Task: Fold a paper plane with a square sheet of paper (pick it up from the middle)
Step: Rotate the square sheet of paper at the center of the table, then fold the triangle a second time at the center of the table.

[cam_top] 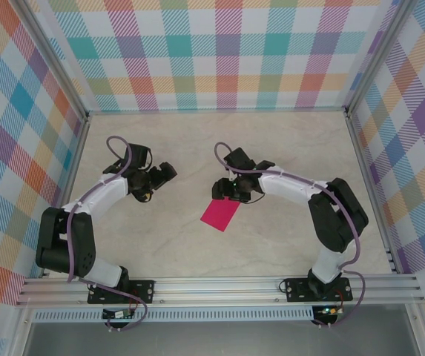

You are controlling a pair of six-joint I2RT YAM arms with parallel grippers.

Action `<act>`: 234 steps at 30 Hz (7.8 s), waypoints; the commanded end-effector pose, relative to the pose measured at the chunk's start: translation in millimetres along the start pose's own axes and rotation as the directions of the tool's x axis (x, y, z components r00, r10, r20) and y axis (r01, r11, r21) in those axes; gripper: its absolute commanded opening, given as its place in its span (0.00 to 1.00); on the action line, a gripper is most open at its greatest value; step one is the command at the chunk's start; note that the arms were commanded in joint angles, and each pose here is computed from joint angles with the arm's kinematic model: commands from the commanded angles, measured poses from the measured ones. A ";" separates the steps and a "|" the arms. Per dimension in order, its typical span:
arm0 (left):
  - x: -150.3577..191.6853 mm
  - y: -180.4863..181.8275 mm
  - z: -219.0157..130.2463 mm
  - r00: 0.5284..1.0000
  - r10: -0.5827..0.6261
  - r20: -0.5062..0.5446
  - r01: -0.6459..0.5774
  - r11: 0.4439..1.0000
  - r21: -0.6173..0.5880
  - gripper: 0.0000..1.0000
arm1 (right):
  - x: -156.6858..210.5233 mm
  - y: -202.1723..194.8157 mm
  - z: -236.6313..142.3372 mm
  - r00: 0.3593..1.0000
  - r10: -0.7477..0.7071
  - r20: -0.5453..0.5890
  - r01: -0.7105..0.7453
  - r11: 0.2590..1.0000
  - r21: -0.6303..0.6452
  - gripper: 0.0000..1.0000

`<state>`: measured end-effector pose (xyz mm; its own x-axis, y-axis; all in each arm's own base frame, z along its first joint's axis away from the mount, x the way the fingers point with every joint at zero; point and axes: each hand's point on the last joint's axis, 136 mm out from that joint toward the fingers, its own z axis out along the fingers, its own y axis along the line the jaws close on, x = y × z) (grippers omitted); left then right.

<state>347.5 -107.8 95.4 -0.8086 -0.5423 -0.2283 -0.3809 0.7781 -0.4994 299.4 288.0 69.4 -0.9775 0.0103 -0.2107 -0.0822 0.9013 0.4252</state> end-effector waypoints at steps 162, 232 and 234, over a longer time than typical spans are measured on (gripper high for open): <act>180.1 -121.5 30.7 0.850 0.373 -0.372 -0.161 0.856 0.491 0.42 | -1.3 -108.3 81.0 0.887 0.419 -0.195 -0.436 0.898 -0.053 0.53; 173.0 -118.2 74.1 0.885 0.343 -0.316 -0.193 0.886 0.421 0.08 | 25.5 -22.7 15.1 0.972 0.077 -0.220 -0.148 0.934 -0.325 0.10; 173.3 -119.3 74.9 0.883 0.345 -0.318 -0.193 0.885 0.424 0.08 | 25.8 -25.1 17.2 0.973 0.076 -0.220 -0.144 0.939 -0.313 0.09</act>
<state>287.3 -316.1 50.7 -0.9872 -0.1285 -0.0942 -0.0129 0.6536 -0.7567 277.0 272.1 40.2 -0.9993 0.0057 0.0379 0.0313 0.6927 0.7205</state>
